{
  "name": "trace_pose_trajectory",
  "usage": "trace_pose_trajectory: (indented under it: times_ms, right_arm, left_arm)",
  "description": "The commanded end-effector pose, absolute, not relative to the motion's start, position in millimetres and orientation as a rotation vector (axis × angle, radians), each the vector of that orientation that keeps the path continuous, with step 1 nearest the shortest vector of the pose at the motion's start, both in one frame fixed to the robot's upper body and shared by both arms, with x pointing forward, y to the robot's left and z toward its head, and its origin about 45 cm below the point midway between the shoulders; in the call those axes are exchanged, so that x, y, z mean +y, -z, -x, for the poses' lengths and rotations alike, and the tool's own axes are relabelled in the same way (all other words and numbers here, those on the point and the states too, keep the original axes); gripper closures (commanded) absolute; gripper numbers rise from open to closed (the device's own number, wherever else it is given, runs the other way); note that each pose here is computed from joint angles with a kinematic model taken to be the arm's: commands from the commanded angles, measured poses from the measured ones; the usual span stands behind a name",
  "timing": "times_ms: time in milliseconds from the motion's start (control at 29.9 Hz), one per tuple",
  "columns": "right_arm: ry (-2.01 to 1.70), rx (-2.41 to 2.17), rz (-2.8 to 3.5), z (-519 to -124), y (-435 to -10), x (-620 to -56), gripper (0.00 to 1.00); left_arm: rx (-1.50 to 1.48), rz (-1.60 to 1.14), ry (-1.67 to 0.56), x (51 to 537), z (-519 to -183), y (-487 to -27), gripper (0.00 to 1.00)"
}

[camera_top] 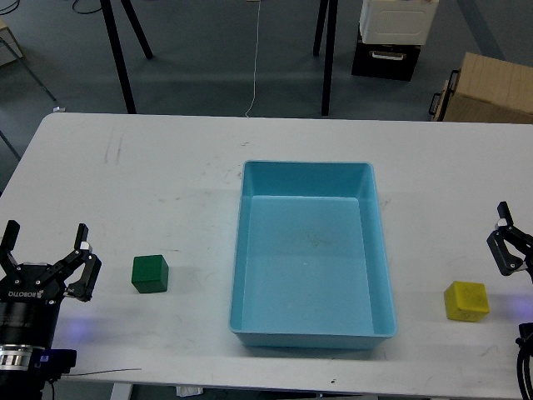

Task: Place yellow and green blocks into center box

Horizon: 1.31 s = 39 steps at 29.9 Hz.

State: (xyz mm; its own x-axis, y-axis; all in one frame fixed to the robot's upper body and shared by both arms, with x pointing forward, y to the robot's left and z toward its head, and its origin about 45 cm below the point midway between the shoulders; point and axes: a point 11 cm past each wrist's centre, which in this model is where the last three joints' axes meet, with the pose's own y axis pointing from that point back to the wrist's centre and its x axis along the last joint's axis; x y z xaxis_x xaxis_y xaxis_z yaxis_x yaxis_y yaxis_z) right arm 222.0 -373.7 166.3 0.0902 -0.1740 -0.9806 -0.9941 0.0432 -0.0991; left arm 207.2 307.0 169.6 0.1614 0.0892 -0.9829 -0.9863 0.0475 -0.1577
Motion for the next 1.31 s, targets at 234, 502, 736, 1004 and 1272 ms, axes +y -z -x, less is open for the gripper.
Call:
trace_pose_trajectory:
  times_ms: [234,502,736,1004,1272]
  right_arm:
    - [-1.001,1.301,1.282,-224.2,-157.6,-380.0,0.0]
    - [-1.012,1.371,1.835,-264.2,-207.2,-399.8,0.0]
    - [-0.823,1.497,2.541,-301.6,-264.8,-399.2,0.0]
    - [-0.634,1.548,3.243,-332.7,-300.3,-377.7,0.0]
    - [-0.173,1.398,3.991,-337.7,-270.0,-348.7,0.0]
  left_arm:
    - [1.045,1.183,-1.102,306.8,-207.3,-169.7,0.0]
    - [1.043,1.188,-1.103,307.1,-207.7,-170.1,0.0]
    - [1.032,1.192,-1.082,304.9,-214.3,-174.6,0.0]
    - [1.023,1.193,-1.053,300.6,-223.2,-179.5,0.0]
    - [1.032,1.188,-1.051,298.4,-223.4,-177.3,0.0]
